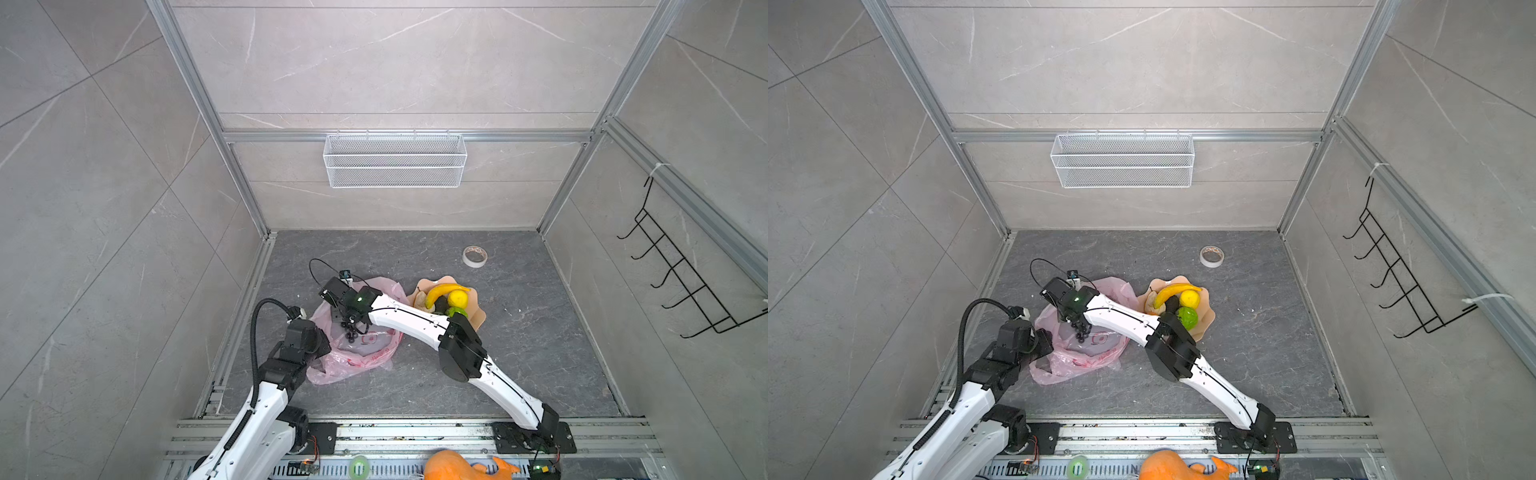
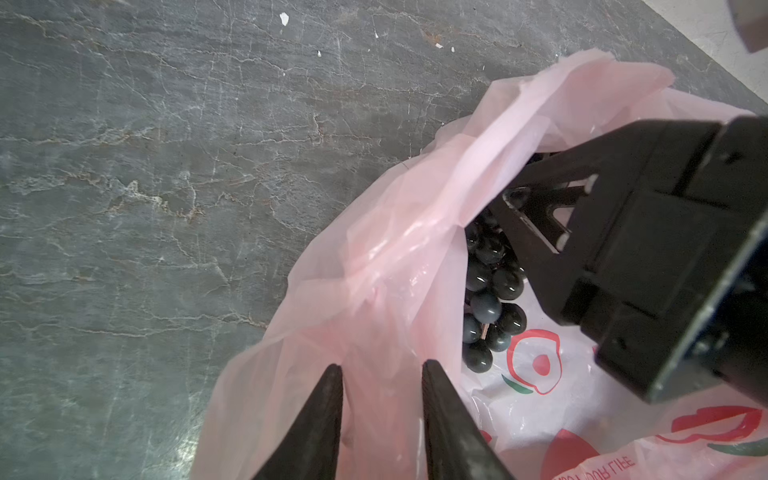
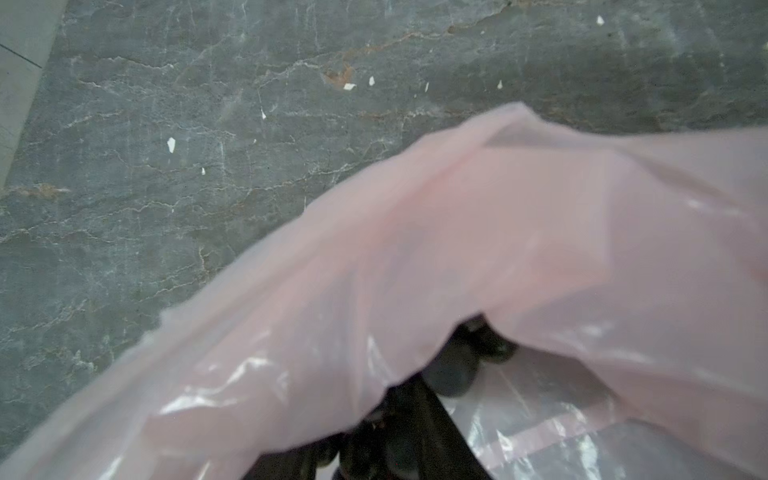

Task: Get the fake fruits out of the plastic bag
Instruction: 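Lower the right gripper into the bag and grasp the dark grape bunch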

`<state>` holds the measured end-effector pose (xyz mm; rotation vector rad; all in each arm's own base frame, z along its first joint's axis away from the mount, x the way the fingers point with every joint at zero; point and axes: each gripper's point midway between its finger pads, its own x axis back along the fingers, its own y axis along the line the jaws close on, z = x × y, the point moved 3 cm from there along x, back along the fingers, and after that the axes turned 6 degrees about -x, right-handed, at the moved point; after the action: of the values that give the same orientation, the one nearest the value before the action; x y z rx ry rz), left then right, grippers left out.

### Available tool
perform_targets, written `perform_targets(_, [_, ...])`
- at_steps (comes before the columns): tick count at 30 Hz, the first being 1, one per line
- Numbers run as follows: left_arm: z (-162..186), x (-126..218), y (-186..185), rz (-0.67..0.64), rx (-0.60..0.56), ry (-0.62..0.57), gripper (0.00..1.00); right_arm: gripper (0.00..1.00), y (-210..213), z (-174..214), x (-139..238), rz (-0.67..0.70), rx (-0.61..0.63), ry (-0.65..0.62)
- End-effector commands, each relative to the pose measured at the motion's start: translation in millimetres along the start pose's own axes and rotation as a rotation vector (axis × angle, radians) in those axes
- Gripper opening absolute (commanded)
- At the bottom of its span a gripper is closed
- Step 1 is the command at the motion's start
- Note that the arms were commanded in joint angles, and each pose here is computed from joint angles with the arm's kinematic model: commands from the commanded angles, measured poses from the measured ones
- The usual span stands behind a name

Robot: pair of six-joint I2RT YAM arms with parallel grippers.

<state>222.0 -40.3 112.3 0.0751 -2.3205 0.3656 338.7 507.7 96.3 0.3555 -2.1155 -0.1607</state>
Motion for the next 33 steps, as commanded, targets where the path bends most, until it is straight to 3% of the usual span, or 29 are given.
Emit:
perform_targets(1, [-10.7, 3.6, -4.9, 0.018, -0.009, -0.041, 0.35, 0.4, -0.3, -4.2, 7.9, 0.005, 0.01, -0.017])
perform_targets(3, [-10.4, 3.7, -4.5, 0.018, -0.007, -0.042, 0.35, 0.41, -4.8, -1.4, 3.0, 0.027, 0.005, -0.01])
perform_targets(10, [-10.8, 3.9, -4.7, 0.019, -0.007, -0.043, 0.35, 0.65, -25.4, 10.5, -14.6, 0.143, 0.011, 0.017])
perform_targets(20, [-10.2, 4.9, -4.5, 0.023, -0.005, -0.048, 0.35, 0.73, -40.2, 22.0, -50.7, 0.189, -0.001, 0.065])
perform_targets(24, [-10.7, 5.0, -4.8, 0.024, -0.005, -0.05, 0.35, 0.6, -38.7, 23.9, -58.7, 0.18, 0.012, 0.06])
perform_targets(29, [-11.0, 5.3, -4.7, 0.024, -0.005, -0.051, 0.35, 0.31, -37.6, 19.4, -52.1, 0.179, 0.021, 0.053])
perform_targets(33, [-10.2, 3.8, -4.3, 0.018, -0.006, -0.043, 0.36, 0.27, -27.7, 10.2, -30.9, 0.142, 0.038, 0.035])
